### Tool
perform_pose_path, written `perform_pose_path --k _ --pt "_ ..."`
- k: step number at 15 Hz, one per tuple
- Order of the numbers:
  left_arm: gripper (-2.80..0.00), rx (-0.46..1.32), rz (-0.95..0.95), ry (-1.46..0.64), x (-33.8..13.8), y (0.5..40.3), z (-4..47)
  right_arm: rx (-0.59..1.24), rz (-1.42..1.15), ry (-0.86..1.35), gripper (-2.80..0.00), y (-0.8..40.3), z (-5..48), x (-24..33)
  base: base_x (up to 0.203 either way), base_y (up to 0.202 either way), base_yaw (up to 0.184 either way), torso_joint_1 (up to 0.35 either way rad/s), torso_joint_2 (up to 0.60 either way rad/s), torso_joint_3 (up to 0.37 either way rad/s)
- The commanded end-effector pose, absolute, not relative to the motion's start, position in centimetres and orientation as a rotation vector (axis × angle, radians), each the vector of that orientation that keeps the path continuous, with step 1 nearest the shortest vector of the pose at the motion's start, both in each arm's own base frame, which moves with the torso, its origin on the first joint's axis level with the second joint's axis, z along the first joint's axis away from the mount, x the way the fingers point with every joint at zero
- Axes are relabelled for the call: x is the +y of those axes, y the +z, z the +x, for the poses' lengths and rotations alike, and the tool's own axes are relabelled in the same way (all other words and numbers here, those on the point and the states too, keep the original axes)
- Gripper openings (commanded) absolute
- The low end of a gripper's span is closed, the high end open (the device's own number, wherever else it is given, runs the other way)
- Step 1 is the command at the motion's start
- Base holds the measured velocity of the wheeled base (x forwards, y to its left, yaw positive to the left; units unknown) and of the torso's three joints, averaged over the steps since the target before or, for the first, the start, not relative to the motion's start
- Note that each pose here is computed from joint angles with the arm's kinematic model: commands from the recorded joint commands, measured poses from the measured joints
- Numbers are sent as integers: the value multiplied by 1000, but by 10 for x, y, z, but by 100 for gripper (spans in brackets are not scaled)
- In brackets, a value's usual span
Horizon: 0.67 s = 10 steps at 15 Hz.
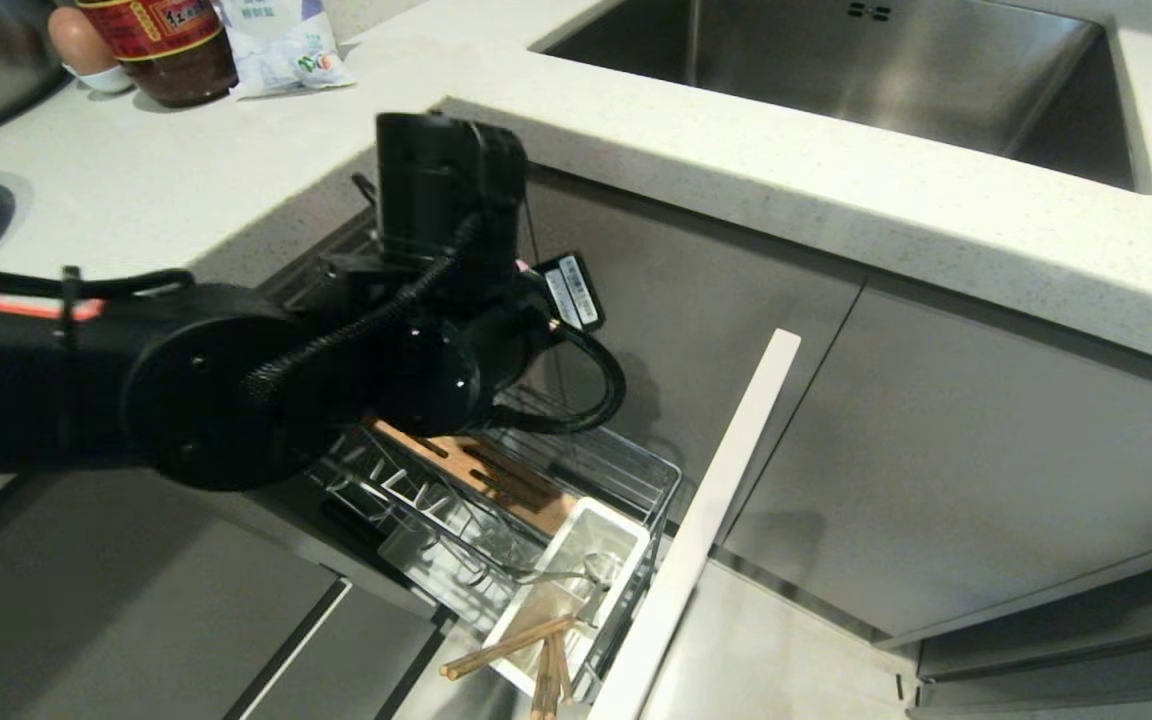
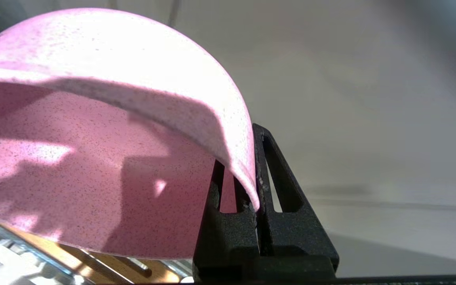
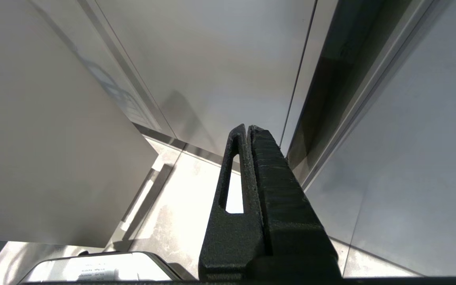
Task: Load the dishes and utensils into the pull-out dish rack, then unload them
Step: Take the bowl out of the cupboard
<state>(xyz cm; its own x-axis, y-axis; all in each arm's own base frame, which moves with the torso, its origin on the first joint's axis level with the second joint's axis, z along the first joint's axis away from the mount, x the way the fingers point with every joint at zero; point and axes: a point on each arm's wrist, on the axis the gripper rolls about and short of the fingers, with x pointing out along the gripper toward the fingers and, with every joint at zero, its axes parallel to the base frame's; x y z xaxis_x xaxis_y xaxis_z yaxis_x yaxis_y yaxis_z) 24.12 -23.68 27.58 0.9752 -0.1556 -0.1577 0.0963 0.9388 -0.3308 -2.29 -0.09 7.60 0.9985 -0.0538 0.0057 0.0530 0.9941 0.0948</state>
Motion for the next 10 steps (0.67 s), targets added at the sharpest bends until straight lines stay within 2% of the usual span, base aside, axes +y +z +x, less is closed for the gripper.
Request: perform_pose_path --k 1,5,10 --pt "-280 73 -422 -158 -211 323 204 -13 95 -55 -280 76 -23 -1 0 0 0 0 0 0" --pt "-280 -79 -481 -169 -163 375 154 -12 95 -55 -280 76 -23 -1 0 0 0 0 0 0" --pt "-280 -232 -498 -155 -108 413 111 -13 95 -53 -280 76 -23 -1 0 0 0 0 0 0"
